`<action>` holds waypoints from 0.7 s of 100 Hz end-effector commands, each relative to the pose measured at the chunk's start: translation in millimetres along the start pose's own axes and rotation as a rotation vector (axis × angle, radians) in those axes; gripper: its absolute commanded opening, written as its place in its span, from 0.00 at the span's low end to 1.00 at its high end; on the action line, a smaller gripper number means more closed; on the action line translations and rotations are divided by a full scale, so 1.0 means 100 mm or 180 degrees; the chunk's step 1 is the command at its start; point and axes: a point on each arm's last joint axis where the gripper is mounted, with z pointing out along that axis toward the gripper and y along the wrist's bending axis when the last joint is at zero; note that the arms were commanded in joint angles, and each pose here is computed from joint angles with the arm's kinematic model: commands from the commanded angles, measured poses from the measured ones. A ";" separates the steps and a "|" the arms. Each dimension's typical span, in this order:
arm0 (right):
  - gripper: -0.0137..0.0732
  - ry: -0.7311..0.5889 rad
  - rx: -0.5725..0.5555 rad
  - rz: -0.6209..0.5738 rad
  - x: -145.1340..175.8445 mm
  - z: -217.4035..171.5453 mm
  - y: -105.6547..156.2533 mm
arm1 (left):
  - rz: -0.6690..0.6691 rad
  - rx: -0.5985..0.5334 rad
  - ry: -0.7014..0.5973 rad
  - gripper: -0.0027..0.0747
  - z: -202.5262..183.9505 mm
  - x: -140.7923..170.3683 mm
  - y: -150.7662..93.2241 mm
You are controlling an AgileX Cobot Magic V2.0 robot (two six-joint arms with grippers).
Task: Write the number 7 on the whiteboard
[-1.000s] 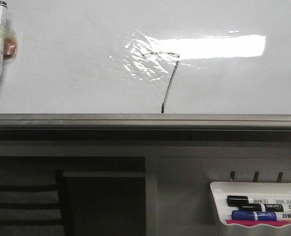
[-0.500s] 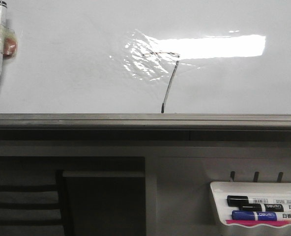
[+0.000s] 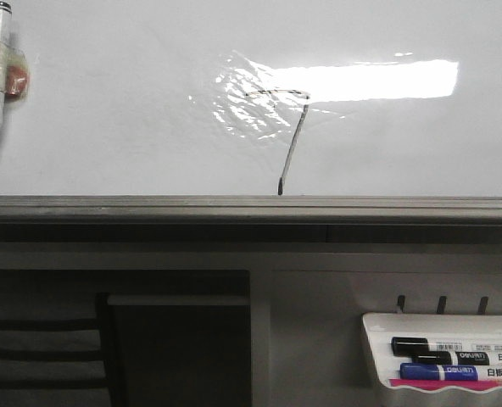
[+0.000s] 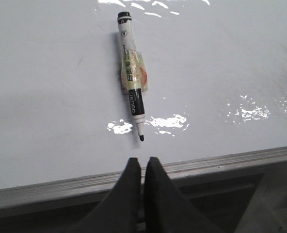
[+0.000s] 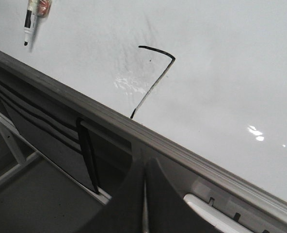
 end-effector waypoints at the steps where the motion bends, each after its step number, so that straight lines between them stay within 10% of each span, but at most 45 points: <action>1: 0.07 -0.0322 -0.0022 -0.0052 -0.15 -0.03 0.00 | -0.0012 -0.0076 -0.0480 0.01 -0.13 -0.10 0.02; 70: 0.07 -0.0315 -0.0022 -0.0052 -0.15 -0.02 0.00 | 0.0070 -0.0623 -0.1016 0.01 -0.34 0.83 0.16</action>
